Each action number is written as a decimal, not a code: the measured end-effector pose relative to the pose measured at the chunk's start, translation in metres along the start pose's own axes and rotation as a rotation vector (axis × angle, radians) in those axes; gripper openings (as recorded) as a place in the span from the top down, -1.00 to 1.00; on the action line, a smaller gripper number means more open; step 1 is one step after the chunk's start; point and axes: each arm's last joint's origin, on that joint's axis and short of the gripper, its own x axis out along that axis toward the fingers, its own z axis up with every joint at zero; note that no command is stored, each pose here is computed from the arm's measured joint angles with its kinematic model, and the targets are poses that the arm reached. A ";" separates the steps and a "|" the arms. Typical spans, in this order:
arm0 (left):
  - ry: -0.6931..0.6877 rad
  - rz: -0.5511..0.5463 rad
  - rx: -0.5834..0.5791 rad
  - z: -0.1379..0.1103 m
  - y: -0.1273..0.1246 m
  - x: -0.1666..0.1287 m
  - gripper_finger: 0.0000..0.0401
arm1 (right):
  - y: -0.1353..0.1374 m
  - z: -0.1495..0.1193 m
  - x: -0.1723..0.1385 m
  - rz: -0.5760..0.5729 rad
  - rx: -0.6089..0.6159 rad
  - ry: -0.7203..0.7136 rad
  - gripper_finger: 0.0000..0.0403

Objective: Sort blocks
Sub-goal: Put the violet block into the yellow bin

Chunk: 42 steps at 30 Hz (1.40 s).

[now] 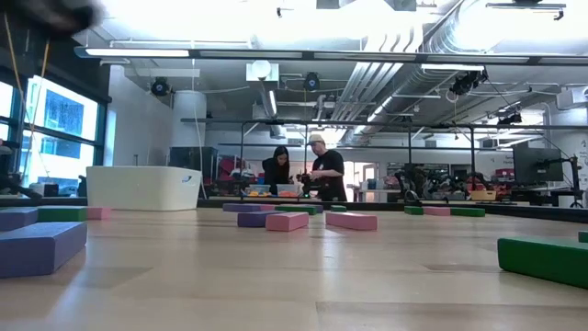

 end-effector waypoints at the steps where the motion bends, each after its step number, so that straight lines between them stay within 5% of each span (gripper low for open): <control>1: -0.010 0.073 0.075 0.007 0.002 0.001 0.04 | 0.000 0.000 0.000 -0.001 0.000 0.000 -0.38; 4: -0.032 0.229 0.235 0.026 0.012 0.009 0.04 | 0.000 0.000 0.000 -0.002 0.001 -0.001 -0.38; 12: 0.053 0.201 0.526 0.041 0.035 0.060 0.04 | 0.000 0.001 0.001 -0.003 0.001 -0.002 -0.38; 42: 0.164 0.088 0.610 0.040 0.070 0.111 0.04 | -0.001 0.001 0.002 -0.016 -0.013 -0.007 -0.38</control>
